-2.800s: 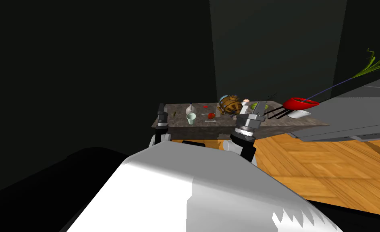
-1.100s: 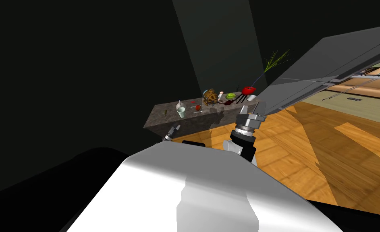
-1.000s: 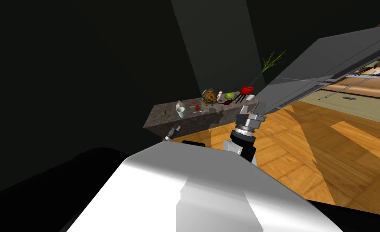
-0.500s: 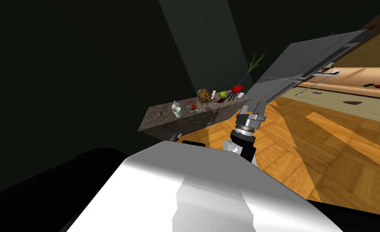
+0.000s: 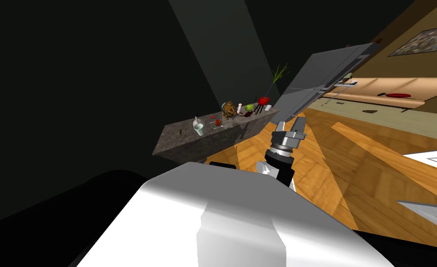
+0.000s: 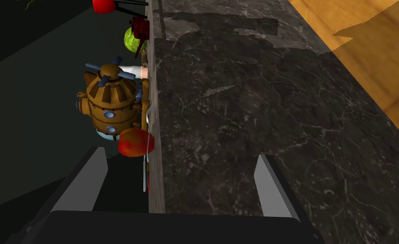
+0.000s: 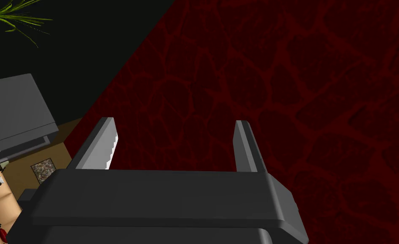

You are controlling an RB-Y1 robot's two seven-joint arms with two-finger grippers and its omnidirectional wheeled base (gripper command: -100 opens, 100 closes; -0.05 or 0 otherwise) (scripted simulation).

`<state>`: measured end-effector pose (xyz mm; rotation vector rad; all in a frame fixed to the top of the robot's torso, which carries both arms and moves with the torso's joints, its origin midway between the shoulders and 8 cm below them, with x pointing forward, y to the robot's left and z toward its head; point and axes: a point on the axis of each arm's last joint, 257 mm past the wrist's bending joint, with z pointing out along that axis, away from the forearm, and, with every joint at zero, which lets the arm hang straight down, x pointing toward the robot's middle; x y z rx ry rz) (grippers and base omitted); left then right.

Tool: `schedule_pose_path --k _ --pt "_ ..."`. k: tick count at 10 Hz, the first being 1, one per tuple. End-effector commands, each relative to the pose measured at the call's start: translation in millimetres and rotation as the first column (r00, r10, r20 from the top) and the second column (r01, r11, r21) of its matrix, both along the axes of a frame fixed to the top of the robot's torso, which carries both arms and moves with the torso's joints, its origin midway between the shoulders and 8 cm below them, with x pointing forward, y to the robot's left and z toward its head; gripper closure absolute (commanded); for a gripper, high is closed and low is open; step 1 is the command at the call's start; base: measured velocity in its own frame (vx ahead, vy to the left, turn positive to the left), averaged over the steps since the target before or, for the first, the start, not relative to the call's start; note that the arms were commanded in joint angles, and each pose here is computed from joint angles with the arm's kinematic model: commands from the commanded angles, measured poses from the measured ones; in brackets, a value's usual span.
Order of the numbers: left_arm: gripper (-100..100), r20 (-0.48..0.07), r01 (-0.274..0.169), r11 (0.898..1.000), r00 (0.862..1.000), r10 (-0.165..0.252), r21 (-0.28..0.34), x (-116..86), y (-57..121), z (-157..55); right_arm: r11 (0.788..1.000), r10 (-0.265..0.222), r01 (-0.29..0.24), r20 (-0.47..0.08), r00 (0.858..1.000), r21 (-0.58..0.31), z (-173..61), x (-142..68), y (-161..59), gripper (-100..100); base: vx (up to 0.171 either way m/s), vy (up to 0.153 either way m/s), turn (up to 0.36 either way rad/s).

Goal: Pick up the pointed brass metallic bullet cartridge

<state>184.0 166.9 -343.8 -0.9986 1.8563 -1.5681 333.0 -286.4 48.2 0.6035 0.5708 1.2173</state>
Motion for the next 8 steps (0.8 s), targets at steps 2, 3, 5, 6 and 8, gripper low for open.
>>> schedule_pose_path --k 2,3,5,6,8 --pt "-100 -0.116 0.044 0.999 0.992 -0.043 0.003 -31.5 12.0 -26.6 1.000 0.000 0.000 0.000 1.000 0.000 0.0 0.0 0.0 0 -0.009 -0.028 -0.173" --pt "-100 -0.199 0.059 0.998 0.978 -0.062 -0.022 -56.9 14.6 -41.9 1.000 0.000 0.000 0.000 1.000 0.000 0.0 0.0 0.0 0 -0.010 -0.034 -0.302" --pt "-100 -0.292 0.094 0.995 0.952 -0.095 -0.017 -88.2 30.8 -57.7 1.000 0.000 0.000 0.000 1.000 0.000 0.0 0.0 0.0 0 -0.006 -0.026 -0.180" --pt "-100 -0.315 0.112 0.994 0.944 -0.101 0.017 -96.3 45.3 -64.6 1.000 0.000 0.000 0.000 1.000 0.000 0.0 0.0 0.0 0 -0.005 -0.026 -0.127" --pt "-100 -0.408 0.133 0.991 0.906 -0.113 0.020 -127.8 64.6 -78.6 1.000 0.000 0.000 0.000 1.000 0.000 0.0 0.0 0.0 0 -0.004 -0.026 -0.199"
